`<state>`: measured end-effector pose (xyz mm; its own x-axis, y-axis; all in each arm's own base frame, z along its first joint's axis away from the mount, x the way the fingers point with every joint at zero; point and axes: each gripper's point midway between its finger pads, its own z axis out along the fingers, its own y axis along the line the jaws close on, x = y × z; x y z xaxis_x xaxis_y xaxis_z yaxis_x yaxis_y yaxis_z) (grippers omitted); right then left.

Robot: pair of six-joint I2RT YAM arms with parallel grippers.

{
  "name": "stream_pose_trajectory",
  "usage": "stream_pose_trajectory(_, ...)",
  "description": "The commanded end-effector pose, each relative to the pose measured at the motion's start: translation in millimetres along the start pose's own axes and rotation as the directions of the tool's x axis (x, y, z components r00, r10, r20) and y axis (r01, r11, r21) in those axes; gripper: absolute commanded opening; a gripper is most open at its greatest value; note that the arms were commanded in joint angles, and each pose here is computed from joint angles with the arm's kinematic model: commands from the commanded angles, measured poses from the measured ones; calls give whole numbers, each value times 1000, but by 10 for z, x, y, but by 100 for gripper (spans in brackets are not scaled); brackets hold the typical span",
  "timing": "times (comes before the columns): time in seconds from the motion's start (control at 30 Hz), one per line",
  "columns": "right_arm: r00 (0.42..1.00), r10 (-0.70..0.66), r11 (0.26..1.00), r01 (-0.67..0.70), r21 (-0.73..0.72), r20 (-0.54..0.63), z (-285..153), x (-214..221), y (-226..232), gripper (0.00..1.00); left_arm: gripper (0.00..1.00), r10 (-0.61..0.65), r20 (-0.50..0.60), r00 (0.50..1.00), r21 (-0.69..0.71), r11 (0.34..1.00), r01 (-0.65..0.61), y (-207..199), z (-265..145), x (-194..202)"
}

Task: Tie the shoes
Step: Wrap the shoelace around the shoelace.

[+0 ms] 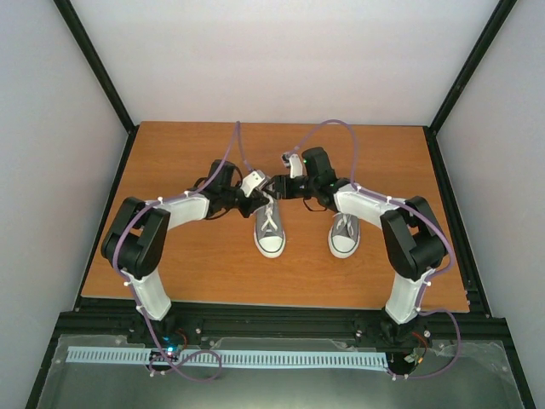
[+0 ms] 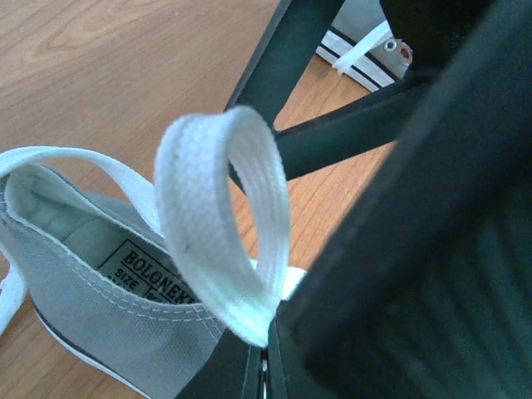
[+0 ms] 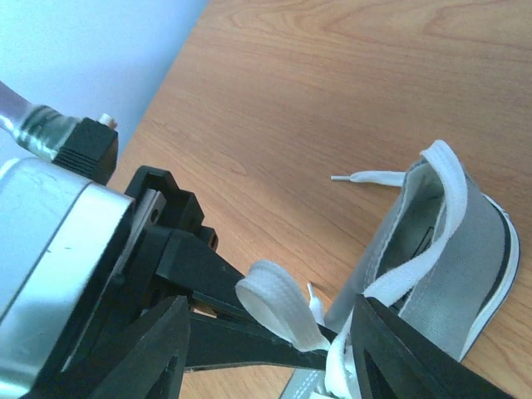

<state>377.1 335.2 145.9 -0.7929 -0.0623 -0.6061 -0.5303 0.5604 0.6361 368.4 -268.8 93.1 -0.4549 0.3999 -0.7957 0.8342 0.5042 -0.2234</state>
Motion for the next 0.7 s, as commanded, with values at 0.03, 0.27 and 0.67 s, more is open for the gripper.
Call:
stream_pose_trajectory(0.03, 997, -38, 999, 39, -16, 68, 58, -163, 135, 51, 1, 8, 12, 1000, 15, 1000, -8, 10, 0, -87)
stream_pose_trajectory(0.27, 996, -34, 999, 34, 9, 77, 99, -170, 129, 47, 1, 3, 10, 1000, 14, 1000, -4, 18, 1, -81)
stream_pose_trajectory(0.67, 996, -6, 1000, 3, 27, 90, 191, -110, 106, 27, 1, 1, 6, 1000, 16, 1000, -1, 19, 5, -81)
